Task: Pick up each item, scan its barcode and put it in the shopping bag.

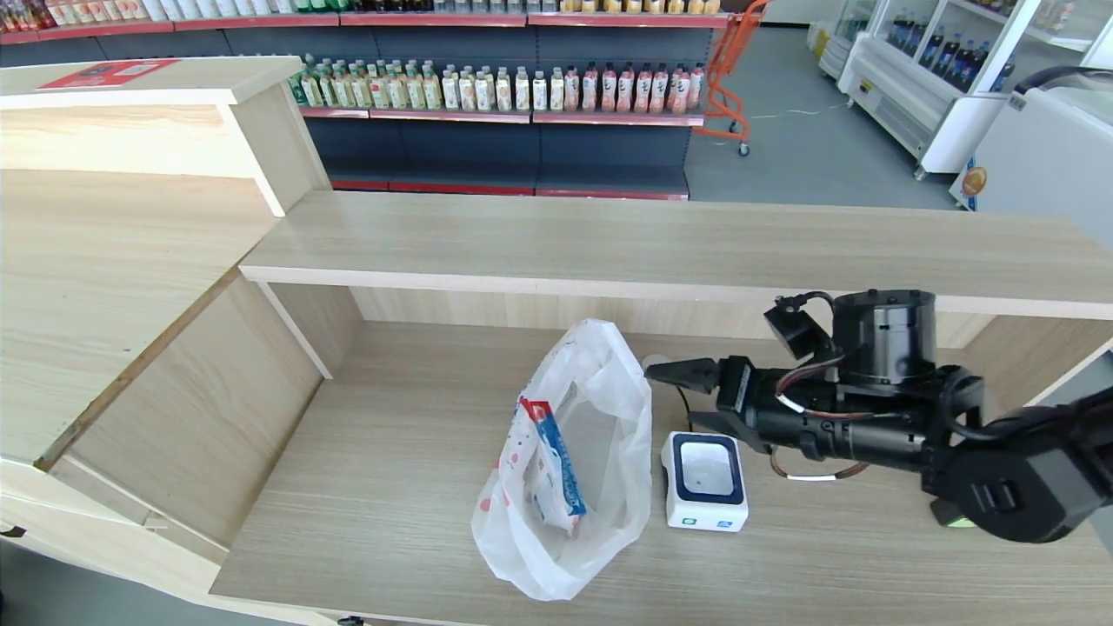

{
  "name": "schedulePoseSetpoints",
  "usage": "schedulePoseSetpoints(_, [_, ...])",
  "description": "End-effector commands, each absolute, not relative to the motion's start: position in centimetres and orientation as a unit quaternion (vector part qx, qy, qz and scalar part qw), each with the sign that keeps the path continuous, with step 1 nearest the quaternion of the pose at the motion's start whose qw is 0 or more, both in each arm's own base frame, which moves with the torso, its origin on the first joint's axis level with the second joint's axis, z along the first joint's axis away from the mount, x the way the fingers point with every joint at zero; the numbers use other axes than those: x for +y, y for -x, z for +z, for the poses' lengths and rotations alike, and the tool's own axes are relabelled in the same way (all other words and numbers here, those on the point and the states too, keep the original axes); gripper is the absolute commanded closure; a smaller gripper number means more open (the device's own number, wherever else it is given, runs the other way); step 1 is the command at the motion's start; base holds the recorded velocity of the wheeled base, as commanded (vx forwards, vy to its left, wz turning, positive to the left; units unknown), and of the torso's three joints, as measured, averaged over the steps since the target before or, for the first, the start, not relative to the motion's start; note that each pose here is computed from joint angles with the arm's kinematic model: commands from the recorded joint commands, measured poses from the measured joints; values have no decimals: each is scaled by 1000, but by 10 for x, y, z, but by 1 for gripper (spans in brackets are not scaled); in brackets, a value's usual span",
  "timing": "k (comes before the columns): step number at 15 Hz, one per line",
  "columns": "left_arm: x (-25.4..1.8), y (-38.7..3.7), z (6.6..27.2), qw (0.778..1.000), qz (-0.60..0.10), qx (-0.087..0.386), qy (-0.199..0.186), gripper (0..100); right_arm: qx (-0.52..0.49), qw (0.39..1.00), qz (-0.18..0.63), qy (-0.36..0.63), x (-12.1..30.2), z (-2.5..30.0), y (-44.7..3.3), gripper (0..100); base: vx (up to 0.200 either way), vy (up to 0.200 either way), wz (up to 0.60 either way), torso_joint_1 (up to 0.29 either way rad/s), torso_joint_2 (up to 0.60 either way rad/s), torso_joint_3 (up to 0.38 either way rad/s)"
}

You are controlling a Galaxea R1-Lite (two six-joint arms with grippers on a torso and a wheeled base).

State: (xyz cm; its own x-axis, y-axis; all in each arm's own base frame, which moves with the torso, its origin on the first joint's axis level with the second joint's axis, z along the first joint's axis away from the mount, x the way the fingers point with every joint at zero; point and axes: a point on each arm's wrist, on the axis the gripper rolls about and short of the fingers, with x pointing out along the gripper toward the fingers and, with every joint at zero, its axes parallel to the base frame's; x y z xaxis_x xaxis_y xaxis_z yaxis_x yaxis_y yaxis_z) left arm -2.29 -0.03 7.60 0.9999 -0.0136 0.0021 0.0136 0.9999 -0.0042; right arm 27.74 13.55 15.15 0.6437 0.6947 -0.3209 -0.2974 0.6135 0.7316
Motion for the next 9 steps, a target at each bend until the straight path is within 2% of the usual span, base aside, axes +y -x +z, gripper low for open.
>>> schedulePoseSetpoints(1, [0,23,76,1000,-7,-2,2,0,292,906,218,-214,49,193,-206,0,0,0,0,0,0,0])
schedulePoseSetpoints(3, [0,23,76,1000,-7,-2,2,0,330,929,119,-113,16,196,-163,0,0,0,0,0,0,0])
schedulePoseSetpoints(8, [0,23,76,1000,-7,-2,2,0,376,925,-37,-36,-14,176,-136,0,0,0,0,0,0,0])
schedulePoseSetpoints(9, [0,23,76,1000,-7,-2,2,0,379,924,-43,-39,-16,174,-137,0,0,0,0,0,0,0])
